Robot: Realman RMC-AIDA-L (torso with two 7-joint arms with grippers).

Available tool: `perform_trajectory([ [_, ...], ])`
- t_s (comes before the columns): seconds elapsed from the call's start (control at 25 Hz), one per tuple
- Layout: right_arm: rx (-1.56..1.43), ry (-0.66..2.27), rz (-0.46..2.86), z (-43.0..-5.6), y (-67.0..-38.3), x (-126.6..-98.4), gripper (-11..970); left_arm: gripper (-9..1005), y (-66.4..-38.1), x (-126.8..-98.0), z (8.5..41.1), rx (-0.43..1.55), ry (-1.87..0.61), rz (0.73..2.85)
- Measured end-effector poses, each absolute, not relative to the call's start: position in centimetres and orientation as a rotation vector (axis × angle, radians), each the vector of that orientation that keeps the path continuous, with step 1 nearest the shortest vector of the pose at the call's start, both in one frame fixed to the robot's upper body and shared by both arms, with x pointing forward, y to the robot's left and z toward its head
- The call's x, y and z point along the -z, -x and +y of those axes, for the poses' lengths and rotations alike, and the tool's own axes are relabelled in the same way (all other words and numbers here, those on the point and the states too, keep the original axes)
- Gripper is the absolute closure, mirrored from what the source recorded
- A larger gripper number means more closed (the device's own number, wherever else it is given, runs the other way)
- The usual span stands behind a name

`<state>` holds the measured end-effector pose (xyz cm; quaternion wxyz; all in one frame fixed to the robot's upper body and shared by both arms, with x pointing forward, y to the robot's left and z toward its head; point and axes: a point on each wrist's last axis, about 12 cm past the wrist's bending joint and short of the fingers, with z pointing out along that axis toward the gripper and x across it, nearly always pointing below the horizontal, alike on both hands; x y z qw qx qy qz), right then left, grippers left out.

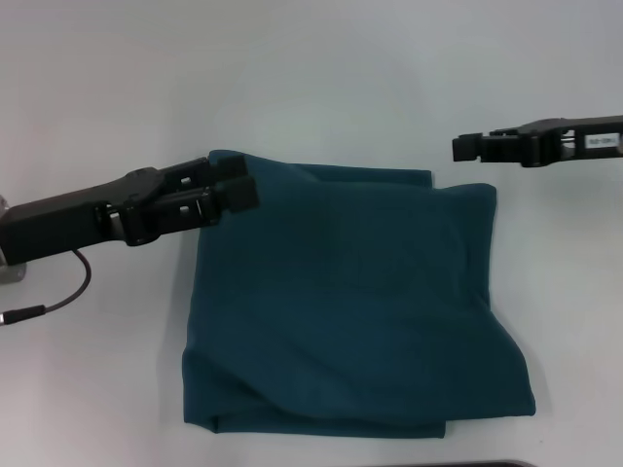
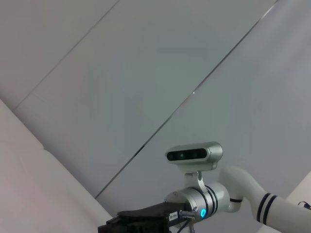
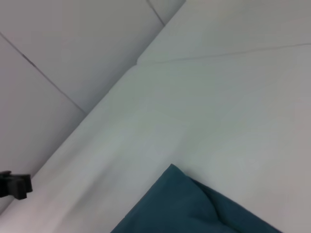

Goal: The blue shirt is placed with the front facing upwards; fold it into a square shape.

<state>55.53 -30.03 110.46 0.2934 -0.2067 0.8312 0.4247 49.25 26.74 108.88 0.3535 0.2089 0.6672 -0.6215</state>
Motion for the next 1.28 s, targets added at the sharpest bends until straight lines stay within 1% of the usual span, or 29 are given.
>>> perform_trajectory([
  [0.12, -1.132, 0.523, 2.216, -30.7, -55.3, -110.5, 787, 123, -49.3, -108.9, 26.8, 1.604, -0.541, 1.725],
  [0.36, -1.126, 0.476, 2.246, -31.7, -55.2, -110.6, 540, 107, -49.2, -108.9, 26.8, 1.598, -0.550, 1.724],
  [0.56, -1.126, 0.448, 2.279, -32.4, -55.2, -110.8, 294, 106, -49.0, -108.7, 26.9, 1.598, -0.545, 1.731],
  [1.28, -1.139, 0.478, 2.273, -32.3, -54.2, -110.0, 297, 100, -48.1, -108.2, 27.5, 1.582, -0.541, 1.740],
])
